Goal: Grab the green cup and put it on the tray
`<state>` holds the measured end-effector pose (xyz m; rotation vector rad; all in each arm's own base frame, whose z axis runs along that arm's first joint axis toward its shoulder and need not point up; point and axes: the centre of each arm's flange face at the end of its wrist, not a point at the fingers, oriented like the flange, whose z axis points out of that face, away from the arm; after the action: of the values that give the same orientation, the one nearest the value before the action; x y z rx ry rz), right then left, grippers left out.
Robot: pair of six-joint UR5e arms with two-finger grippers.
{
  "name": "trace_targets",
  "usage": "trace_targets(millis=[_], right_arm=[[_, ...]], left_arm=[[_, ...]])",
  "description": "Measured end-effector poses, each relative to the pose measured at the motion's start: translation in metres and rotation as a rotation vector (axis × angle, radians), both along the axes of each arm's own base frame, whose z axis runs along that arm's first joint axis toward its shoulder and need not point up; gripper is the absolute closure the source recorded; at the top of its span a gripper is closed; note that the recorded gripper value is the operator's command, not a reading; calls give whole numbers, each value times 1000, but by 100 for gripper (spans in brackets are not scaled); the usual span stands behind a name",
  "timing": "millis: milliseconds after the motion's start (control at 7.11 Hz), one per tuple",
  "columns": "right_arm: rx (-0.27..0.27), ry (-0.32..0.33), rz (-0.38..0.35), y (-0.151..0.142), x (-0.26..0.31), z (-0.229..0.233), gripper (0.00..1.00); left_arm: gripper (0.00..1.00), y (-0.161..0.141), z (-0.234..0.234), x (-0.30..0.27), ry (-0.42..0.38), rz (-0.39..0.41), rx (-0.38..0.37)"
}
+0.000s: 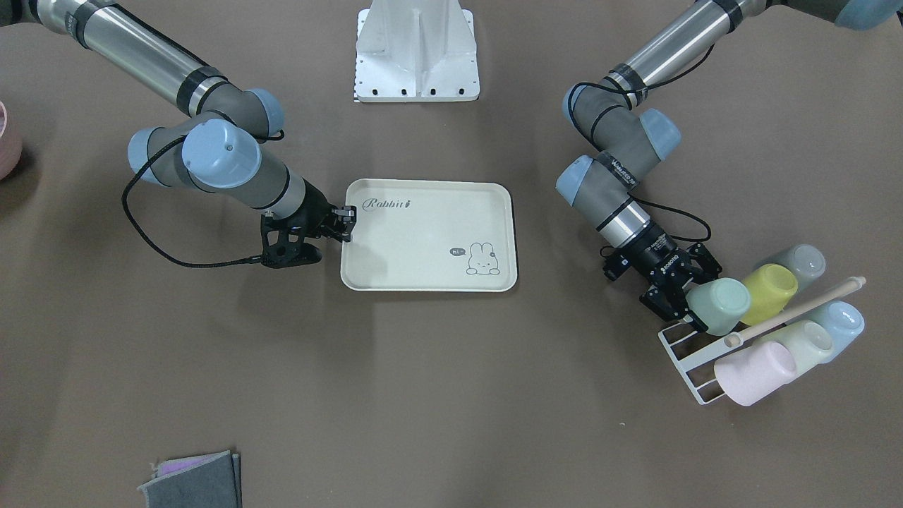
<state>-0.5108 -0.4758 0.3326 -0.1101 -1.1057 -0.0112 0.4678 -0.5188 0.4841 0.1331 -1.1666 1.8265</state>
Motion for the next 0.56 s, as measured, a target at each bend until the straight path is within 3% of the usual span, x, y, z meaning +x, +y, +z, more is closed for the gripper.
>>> trace_targets(millis=[141, 281, 563], right_arm=[[-6, 1, 4, 0, 0, 0, 29], [-9, 1, 5, 0, 1, 1, 0], [-9, -3, 8, 0, 3, -2, 0]], left_arm=[[35, 0, -3, -2, 1, 4, 1], [35, 0, -7, -4, 4, 10, 4], [35, -2, -17, -7, 12, 30, 15]])
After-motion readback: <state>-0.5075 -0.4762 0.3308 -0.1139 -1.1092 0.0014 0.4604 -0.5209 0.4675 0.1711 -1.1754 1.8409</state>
